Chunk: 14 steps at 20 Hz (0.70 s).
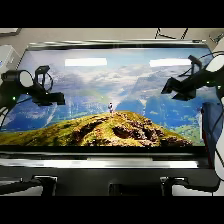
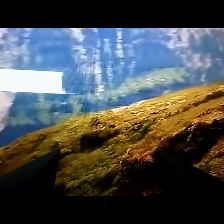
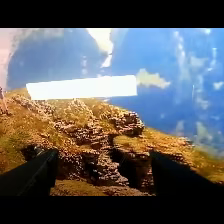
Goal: Fold the clothes and pants, and hang the long-sleeved shirts on hangers.
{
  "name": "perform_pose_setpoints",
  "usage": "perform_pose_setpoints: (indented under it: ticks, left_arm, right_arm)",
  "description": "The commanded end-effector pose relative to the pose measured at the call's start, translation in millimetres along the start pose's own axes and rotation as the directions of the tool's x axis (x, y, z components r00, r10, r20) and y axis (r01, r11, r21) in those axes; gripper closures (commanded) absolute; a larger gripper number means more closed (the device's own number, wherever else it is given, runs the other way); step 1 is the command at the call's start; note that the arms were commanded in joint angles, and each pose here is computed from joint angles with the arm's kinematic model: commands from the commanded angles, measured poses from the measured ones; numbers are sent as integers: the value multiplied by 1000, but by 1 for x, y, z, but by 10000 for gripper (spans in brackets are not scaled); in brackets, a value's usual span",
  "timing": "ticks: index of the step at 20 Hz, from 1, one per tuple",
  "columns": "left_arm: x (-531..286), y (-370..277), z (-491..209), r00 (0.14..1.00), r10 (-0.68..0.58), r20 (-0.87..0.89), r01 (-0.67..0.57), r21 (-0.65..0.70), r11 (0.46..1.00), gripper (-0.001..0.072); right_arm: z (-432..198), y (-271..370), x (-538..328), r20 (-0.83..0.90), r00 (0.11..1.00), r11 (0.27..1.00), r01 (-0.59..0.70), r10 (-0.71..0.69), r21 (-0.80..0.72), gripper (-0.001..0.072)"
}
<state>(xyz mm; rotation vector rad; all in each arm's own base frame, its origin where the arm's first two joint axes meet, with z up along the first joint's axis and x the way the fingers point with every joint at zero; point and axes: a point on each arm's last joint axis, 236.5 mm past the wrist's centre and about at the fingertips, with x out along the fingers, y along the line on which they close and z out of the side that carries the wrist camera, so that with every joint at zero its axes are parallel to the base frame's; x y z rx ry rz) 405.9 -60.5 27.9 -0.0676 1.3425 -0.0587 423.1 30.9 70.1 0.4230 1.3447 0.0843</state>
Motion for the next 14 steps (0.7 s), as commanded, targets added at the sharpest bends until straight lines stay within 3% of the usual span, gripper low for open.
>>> perform_pose_setpoints:
  ticks: [1, 14]
  left_arm:
    - [9, 2, -7, 1000, 2, 20, -2, -17, 1000, -9]
    - [9, 2, -7, 1000, 2, 20, -1, -17, 1000, -8]
  right_arm:
    - [-17, 7, 14, -68, 998, 1000, 10, -9, 8, 79]
    - [-15, 7, 14, -61, 998, 1000, 9, -8, 8, 78]
